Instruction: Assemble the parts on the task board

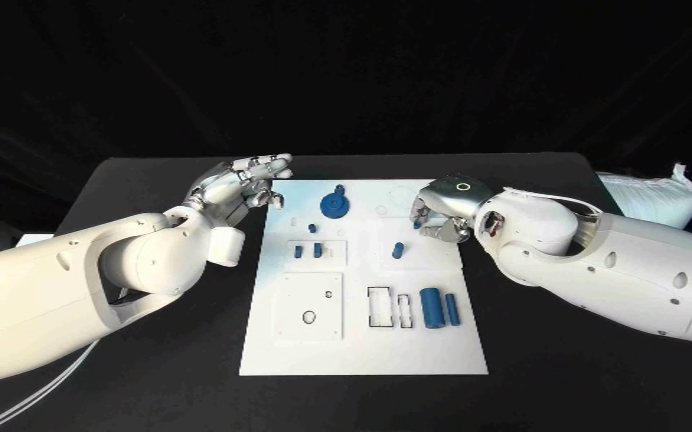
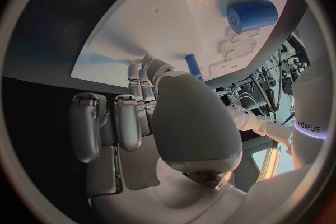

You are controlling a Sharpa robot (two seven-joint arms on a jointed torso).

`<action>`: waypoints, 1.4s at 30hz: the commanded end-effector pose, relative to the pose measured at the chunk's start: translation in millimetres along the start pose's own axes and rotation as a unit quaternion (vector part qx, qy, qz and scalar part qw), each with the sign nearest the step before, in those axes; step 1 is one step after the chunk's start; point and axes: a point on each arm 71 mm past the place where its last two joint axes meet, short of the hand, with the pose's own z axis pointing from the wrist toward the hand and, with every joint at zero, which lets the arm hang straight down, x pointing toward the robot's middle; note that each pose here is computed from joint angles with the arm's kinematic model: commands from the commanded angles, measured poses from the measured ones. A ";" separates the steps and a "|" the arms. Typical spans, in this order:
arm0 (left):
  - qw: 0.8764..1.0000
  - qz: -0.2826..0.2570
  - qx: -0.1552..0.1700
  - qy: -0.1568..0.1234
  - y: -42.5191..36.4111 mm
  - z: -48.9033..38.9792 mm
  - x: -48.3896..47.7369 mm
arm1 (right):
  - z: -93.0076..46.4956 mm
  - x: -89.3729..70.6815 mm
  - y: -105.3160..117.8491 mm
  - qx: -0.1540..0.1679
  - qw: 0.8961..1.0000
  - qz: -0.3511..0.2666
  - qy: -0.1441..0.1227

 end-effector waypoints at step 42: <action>1.000 0.011 -0.008 0.007 0.7 -0.9 0.4 | 1.7 0.7 7.9 -0.005 1.000 0.006 -0.028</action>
